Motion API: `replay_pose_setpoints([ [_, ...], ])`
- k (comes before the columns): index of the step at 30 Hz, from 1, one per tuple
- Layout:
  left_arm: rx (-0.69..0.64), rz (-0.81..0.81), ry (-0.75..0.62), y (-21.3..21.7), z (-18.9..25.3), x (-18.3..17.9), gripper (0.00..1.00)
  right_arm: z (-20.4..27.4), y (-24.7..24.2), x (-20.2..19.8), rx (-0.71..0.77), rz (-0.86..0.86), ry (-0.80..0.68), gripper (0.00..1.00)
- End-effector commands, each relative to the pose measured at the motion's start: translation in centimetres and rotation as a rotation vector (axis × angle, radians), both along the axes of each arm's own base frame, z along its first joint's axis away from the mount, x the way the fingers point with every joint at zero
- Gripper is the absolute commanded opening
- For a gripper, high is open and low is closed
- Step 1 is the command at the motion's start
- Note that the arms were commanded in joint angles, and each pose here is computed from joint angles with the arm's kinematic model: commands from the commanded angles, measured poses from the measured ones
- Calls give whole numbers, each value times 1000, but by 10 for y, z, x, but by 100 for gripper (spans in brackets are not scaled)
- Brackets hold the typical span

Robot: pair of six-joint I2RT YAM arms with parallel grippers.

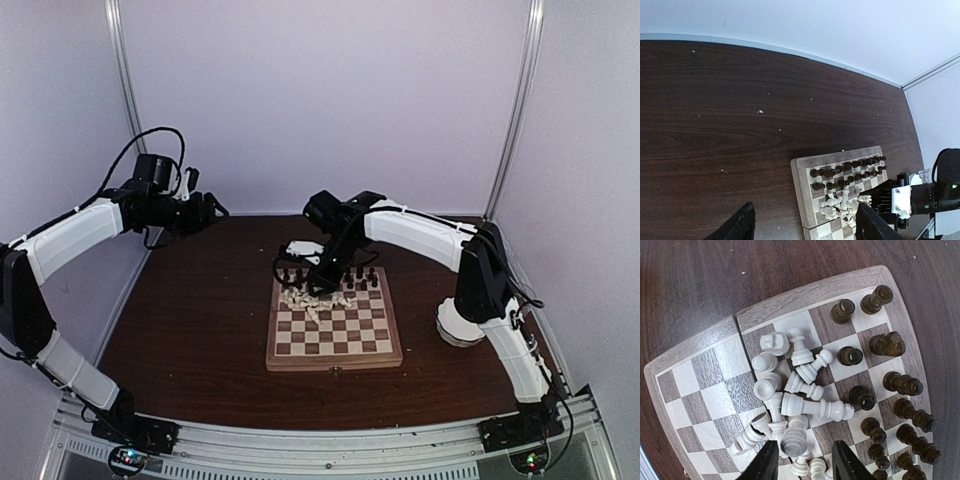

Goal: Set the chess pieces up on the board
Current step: Pick up the king from the chessboard.

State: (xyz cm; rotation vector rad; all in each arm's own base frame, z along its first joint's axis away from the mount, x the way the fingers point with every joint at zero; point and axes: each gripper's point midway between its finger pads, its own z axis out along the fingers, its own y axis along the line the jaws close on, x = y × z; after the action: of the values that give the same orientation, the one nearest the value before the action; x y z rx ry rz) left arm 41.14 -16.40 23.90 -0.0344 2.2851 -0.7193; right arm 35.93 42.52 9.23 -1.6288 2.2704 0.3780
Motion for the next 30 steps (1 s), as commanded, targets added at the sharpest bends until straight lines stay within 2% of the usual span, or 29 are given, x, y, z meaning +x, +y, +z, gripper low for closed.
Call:
replay_pose_setpoints([
  [1, -28, -2, -24, -2, 2, 6, 69, 0, 5, -2, 4, -2, 8, 32],
  [4, -31, -3, -16, -3, 0, 7, 68, -3, 6, -4, 5, 4, 26, 22],
  [12, -34, -8, -4, -4, -4, 7, 68, 0, 9, -5, 20, 9, 32, 19],
  [19, -33, -9, -2, -4, -5, 7, 68, 11, 11, -5, 38, 10, 19, 7],
  [30, -35, -11, 6, -5, -8, 8, 68, 46, 1, -1, 45, 4, -55, 5],
])
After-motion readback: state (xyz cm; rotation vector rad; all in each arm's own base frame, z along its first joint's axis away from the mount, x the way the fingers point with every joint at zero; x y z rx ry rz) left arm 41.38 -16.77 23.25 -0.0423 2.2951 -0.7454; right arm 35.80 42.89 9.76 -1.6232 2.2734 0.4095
